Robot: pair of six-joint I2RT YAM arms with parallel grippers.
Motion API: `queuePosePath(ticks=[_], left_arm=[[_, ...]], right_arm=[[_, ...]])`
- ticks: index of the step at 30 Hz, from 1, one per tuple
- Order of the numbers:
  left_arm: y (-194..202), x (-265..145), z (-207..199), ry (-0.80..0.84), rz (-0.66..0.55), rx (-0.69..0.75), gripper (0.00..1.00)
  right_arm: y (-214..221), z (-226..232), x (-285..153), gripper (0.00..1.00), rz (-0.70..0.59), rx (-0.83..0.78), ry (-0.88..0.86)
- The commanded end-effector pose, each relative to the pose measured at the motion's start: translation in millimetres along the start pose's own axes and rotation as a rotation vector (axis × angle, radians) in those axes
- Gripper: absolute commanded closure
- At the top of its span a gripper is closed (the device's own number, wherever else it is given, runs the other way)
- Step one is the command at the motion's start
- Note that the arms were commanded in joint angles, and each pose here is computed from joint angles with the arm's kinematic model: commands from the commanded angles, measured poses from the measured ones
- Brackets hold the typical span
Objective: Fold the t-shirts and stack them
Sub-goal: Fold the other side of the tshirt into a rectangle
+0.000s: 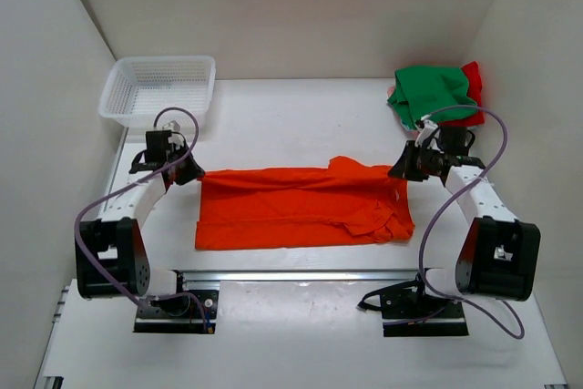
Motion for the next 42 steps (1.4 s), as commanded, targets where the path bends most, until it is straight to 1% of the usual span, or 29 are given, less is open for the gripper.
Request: queuePosePath(ticks=[1, 5, 7, 9, 14, 15, 17, 20, 23, 27, 28, 30, 32, 34, 35, 37, 38, 39, 41, 42], left_arm=[[9, -16, -1, -0.001, -0.011, 0.022, 1.0], [23, -26, 2, -0.014, -0.025, 0.038, 1.0], [34, -28, 8, -0.027, -0.013, 0.023, 1.0], [37, -31, 9, -0.025, -0.03, 0.022, 1.0], [50, -32, 13, -0.036, -0.003, 0.032, 1.0], [53, -33, 13, -0.038, 0.004, 0.03, 1.0], [60, -32, 16, -0.046, 0.025, 0.032, 0.95], [65, -32, 17, -0.048, 0.042, 0.028, 0.92], [74, -32, 20, -0.056, 0.071, 0.026, 0.93], [83, -31, 21, -0.04, 0.077, 0.013, 0.94], [84, -32, 20, -0.037, 0.073, 0.012, 0.97], [88, -33, 22, -0.045, 0.067, 0.005, 0.98], [90, -33, 22, -0.048, 0.069, 0.008, 1.0], [88, -34, 21, -0.044, 0.06, 0.013, 0.9], [87, -35, 23, -0.048, 0.061, 0.002, 0.83], [89, -35, 21, -0.044, 0.063, 0.002, 0.8], [87, -36, 24, -0.057, 0.055, -0.009, 0.71], [88, -36, 24, -0.058, 0.061, -0.012, 0.64], [83, -38, 24, -0.069, 0.042, -0.016, 0.63], [80, -39, 24, -0.073, 0.026, -0.019, 0.6]], right_arm=[[1, 1, -11, 1.0, -0.059, -0.03, 0.007], [15, 4, -18, 1.0, -0.056, -0.028, 0.022], [24, 5, -19, 1.0, -0.042, -0.032, 0.032], [29, 4, -20, 1.0, -0.036, -0.016, 0.038], [42, 3, -25, 1.0, -0.023, -0.001, 0.057], [44, 3, -26, 1.0, -0.021, 0.0, 0.067], [53, 3, -27, 1.0, 0.005, 0.012, 0.083], [65, 2, -29, 1.0, 0.039, 0.031, 0.123], [73, -1, -32, 1.0, 0.067, 0.047, 0.159], [81, -5, -35, 1.0, 0.096, 0.075, 0.188], [80, -6, -35, 1.0, 0.092, 0.079, 0.197], [85, -10, -36, 1.0, 0.108, 0.092, 0.221], [86, -10, -38, 1.0, 0.088, 0.09, 0.217], [85, -10, -40, 0.99, 0.084, 0.084, 0.236], [83, -9, -40, 1.0, 0.082, 0.089, 0.239], [85, -7, -42, 1.0, 0.091, 0.102, 0.241], [81, -5, -44, 0.99, 0.086, 0.113, 0.23], [80, -1, -44, 1.0, 0.093, 0.12, 0.221], [79, 4, -48, 1.0, 0.111, 0.136, 0.204], [76, 10, -49, 1.0, 0.115, 0.136, 0.198]])
Point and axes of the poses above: each gripper's point midway between its finger pads, its own x axis out along the fingers, its own z axis along the line the jaws close on, y = z × x, the point moved 7 cm from there along -x, back along the fingers, and after that the axes turned 4 degrees about x, right-handed, at the moved point
